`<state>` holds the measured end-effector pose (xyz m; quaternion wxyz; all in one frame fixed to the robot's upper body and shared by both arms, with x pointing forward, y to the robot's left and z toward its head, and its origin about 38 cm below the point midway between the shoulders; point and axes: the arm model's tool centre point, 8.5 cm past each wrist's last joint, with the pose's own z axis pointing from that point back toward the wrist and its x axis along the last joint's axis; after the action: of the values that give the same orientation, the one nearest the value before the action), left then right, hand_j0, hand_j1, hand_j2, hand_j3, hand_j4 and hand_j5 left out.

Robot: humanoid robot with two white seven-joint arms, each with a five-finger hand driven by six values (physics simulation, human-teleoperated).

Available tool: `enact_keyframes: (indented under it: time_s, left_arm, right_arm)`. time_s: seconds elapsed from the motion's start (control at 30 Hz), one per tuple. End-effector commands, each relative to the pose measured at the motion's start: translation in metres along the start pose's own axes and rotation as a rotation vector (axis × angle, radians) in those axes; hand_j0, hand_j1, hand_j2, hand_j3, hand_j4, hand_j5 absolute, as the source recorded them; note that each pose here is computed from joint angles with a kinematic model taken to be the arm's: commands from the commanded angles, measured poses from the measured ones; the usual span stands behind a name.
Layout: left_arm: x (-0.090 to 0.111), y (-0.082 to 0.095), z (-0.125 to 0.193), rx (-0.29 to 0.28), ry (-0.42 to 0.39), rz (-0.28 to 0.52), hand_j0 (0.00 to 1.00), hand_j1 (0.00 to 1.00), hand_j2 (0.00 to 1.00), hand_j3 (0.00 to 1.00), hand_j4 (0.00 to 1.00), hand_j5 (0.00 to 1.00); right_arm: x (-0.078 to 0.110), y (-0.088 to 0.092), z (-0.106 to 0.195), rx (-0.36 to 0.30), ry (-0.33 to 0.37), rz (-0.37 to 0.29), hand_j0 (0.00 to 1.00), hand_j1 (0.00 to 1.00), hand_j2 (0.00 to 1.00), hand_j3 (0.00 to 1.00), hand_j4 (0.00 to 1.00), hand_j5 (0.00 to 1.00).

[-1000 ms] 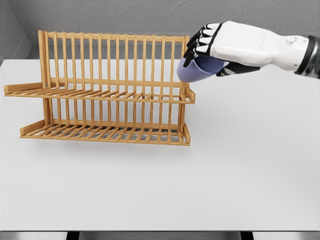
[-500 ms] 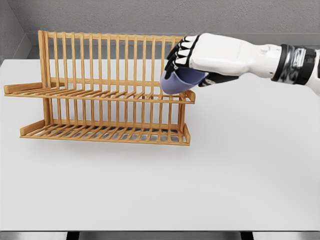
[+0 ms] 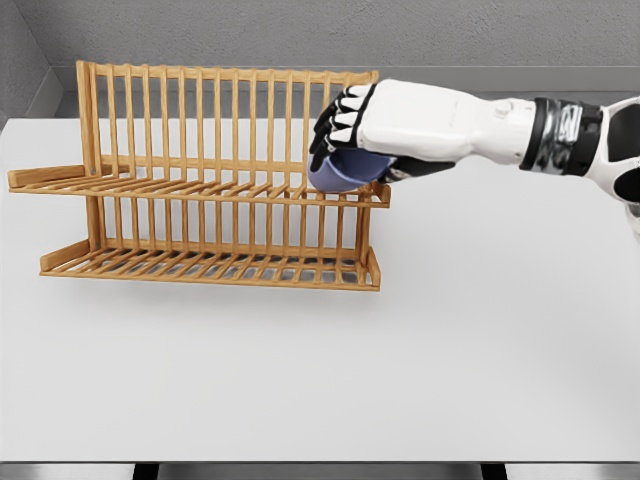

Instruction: Right arm put cup on second shelf

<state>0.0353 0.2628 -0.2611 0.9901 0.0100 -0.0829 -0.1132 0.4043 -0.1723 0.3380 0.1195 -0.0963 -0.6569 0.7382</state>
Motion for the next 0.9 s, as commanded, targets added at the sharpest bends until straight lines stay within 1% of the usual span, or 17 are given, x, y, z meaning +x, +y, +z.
enact_keyframes:
  time_s: [0.0,0.07,0.17,0.37,0.5,0.53,0.57,0.6,0.63,0.67,0.87]
  left_arm:
    - [0.000,0.000,0.000,0.000,0.000,0.000,1.00,1.00,1.00,1.00,1.00,1.00]
    - [0.000,0.000,0.000,0.000,0.000,0.000,1.00,1.00,1.00,1.00,1.00,1.00]
    - [0.000,0.000,0.000,0.000,0.000,0.000,1.00,1.00,1.00,1.00,1.00,1.00]
    - [0.000,0.000,0.000,0.000,0.000,0.000,1.00,1.00,1.00,1.00,1.00,1.00]
    - [0.000,0.000,0.000,0.000,0.000,0.000,1.00,1.00,1.00,1.00,1.00,1.00]
    - [0.000,0.000,0.000,0.000,0.000,0.000,1.00,1.00,1.00,1.00,1.00,1.00]
    - [0.000,0.000,0.000,0.000,0.000,0.000,1.00,1.00,1.00,1.00,1.00,1.00]
    - [0.000,0.000,0.000,0.000,0.000,0.000,1.00,1.00,1.00,1.00,1.00,1.00]
    - [0.000,0.000,0.000,0.000,0.000,0.000,1.00,1.00,1.00,1.00,1.00,1.00]
    - [0.000,0.000,0.000,0.000,0.000,0.000,1.00,1.00,1.00,1.00,1.00,1.00]
    - [0.000,0.000,0.000,0.000,0.000,0.000,1.00,1.00,1.00,1.00,1.00,1.00]
  right_arm:
    - [0.001,0.002,-0.001,0.006,-0.003,-0.009,0.66,0.66,0.66,0.66,0.66,0.66]
    - [-0.002,0.002,0.002,0.014,0.015,0.007,0.66,0.66,0.66,0.66,0.66,0.66]
    - [-0.002,0.001,0.001,0.012,0.017,0.006,0.66,0.66,0.66,0.66,0.66,0.66]
    - [0.000,0.005,-0.002,0.019,0.007,0.000,0.67,0.67,0.67,0.67,0.67,0.67]
    - [0.001,0.008,-0.003,0.021,0.002,-0.006,0.69,0.69,0.69,0.69,0.69,0.69]
    - [0.002,0.011,-0.005,0.030,-0.005,-0.009,0.70,0.70,0.70,0.70,0.70,0.70]
    - [0.003,0.012,-0.006,0.035,-0.008,-0.011,0.74,0.74,0.74,0.74,0.74,0.74]
    - [0.003,0.013,-0.006,0.035,-0.010,-0.013,0.84,0.84,0.84,0.84,0.84,0.84]
    - [0.003,0.013,-0.006,0.036,-0.009,-0.011,0.89,0.89,0.89,0.89,0.89,0.89]
    - [0.003,0.012,-0.006,0.035,-0.008,-0.011,0.98,0.98,0.98,0.98,0.98,0.98]
    - [0.003,0.012,-0.006,0.035,-0.009,-0.011,1.00,1.00,1.00,1.00,1.00,1.00]
